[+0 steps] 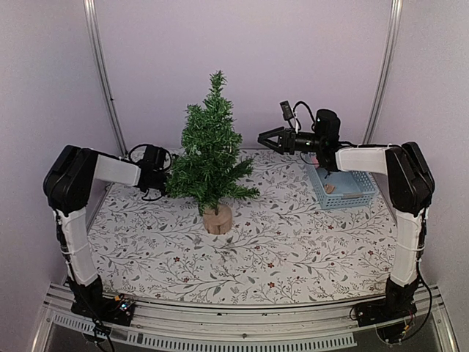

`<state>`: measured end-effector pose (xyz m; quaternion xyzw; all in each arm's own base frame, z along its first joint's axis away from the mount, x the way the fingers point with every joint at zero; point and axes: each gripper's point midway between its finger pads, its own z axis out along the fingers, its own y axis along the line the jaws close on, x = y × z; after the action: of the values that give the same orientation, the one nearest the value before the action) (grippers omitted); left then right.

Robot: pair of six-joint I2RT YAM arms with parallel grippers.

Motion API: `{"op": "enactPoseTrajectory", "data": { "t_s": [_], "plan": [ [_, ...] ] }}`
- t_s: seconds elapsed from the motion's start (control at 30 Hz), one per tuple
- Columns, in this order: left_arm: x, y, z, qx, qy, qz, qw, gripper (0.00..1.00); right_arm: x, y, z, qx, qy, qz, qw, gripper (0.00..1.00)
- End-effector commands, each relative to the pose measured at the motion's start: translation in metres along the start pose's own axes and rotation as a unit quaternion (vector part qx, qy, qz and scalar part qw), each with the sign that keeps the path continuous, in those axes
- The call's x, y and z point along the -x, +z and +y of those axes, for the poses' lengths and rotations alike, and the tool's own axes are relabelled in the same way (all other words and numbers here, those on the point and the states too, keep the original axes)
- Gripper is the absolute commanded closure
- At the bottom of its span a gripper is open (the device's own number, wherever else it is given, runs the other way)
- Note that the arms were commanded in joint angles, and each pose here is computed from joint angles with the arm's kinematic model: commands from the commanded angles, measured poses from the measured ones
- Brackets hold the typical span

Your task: Decorate the small christmas tree

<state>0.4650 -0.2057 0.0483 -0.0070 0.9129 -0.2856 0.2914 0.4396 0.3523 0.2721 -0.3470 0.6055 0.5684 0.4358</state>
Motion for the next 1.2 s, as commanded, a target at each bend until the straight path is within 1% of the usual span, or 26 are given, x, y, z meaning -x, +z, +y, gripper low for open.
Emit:
{"op": "enactPoseTrajectory", "data": {
  "t_s": [0.0, 0.07, 0.3, 0.43, 0.5, 0.73, 0.83, 0.97, 1.17],
  "plan": [
    [-0.006, 0.013, -0.006, 0.008, 0.01, 0.02, 1.0, 0.43, 0.002, -0.003, 0.0, -0.005, -0.002, -0.001, 1.0, 0.32],
    [-0.015, 0.016, -0.003, 0.024, 0.009, 0.037, 0.999, 0.44, 0.002, -0.002, -0.001, -0.006, -0.002, -0.001, 1.0, 0.32],
    [-0.038, 0.022, -0.003, 0.065, 0.016, 0.062, 0.996, 0.44, 0.001, -0.003, -0.001, -0.004, -0.002, 0.0, 1.0, 0.32],
    [-0.039, 0.027, -0.001, 0.07, 0.015, 0.066, 0.995, 0.47, 0.0, -0.002, -0.001, -0.004, -0.001, 0.0, 1.0, 0.32],
    [-0.036, 0.028, -0.002, 0.071, 0.015, 0.065, 0.995, 0.5, 0.0, -0.003, 0.0, -0.004, -0.002, 0.0, 1.0, 0.32],
    [-0.027, 0.027, -0.006, 0.071, 0.018, 0.06, 0.996, 0.66, 0.001, -0.003, 0.001, -0.004, -0.005, 0.001, 1.0, 0.32],
    [-0.025, 0.025, -0.009, 0.065, 0.02, 0.059, 0.996, 0.69, 0.0, -0.003, 0.001, -0.004, -0.005, 0.001, 1.0, 0.32],
    [-0.019, 0.018, -0.015, 0.052, 0.026, 0.043, 0.997, 0.75, 0.001, -0.003, 0.002, -0.003, -0.006, 0.0, 1.0, 0.32],
    [-0.002, 0.005, -0.016, 0.036, 0.019, 0.021, 0.999, 0.77, 0.0, -0.004, 0.002, -0.003, -0.004, 0.001, 1.0, 0.32]
  ]
}}
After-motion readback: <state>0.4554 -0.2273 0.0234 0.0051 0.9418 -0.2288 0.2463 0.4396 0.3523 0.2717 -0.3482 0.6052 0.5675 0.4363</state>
